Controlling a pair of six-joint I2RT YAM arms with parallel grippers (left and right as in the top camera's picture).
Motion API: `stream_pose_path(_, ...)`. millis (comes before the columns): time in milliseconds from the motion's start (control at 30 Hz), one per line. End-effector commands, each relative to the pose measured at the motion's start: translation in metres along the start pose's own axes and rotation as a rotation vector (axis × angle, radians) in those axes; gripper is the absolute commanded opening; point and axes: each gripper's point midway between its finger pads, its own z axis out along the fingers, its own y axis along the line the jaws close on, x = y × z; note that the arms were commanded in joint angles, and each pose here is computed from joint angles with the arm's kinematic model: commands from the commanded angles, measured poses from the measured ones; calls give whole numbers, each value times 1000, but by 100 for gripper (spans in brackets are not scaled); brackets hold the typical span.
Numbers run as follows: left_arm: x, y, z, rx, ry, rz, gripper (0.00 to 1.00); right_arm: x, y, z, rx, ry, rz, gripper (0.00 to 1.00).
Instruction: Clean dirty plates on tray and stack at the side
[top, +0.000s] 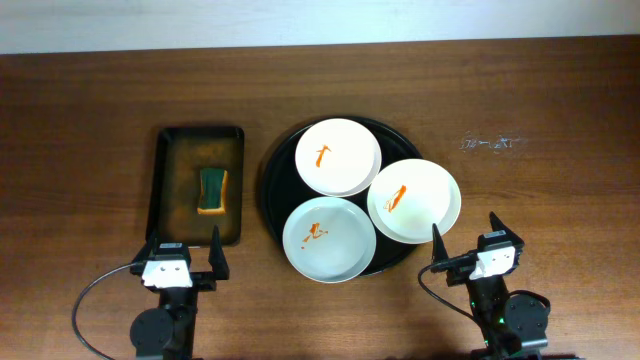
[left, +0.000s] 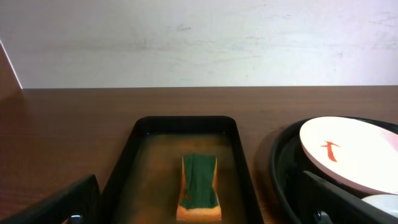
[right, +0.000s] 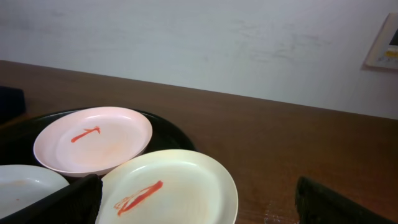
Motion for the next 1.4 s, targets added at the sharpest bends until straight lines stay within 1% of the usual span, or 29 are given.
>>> stream_pose_path(0, 4, 1, 1, -4, 10, 1, 99, 2, 0, 0, 3, 4, -7, 98)
stream_pose_path(400, 2, -1, 0, 8, 7, -15, 99, 3, 0, 0, 1, 7, -4, 99)
stream_pose_path(467, -4, -1, -2, 8, 5, -19, 99, 3, 0, 0, 2, 7, 92, 99)
stream_pose_path(533, -15, -1, -9, 7, 34, -39, 99, 2, 0, -1, 2, 18, 179, 99)
stream_pose_path(633, -32, -1, -13, 6, 66, -39, 99, 3, 1, -5, 3, 82, 274, 99)
stream_pose_path(700, -36, -1, -9, 4, 161, -40, 99, -3, 10, -10, -44, 140, 327, 99)
stream_pose_path(833, -43, -1, 7, 2, 336, -43, 99, -15, 16, -12, -78, 278, 342, 99)
stream_pose_path(967, -45, -4, 19, 13, 572, -52, 99, -31, 14, -4, -64, 459, 357, 99)
stream_pose_path(1067, -48, -13, 27, 62, 736, -76, 99, -33, 15, 6, -58, 661, 374, 99)
stream_pose_path(1133, -47, -12, 38, 58, 768, -76, 99, -32, 16, 12, -60, 754, 373, 99)
stream_pose_path(1200, -47, -16, 42, 81, 765, -85, 99, -32, 12, 15, -41, 762, 371, 99)
stream_pose_path(1267, -62, -20, 58, 106, 684, -88, 99, -31, 7, 15, -16, 760, 371, 99)
stream_pose_path(1300, -71, -20, 71, 105, 685, -88, 99, -31, 7, 15, -17, 761, 371, 99)
stream_pose_path(1367, -70, -19, 98, 112, 755, -58, 98, -31, 7, 15, -17, 761, 371, 99)
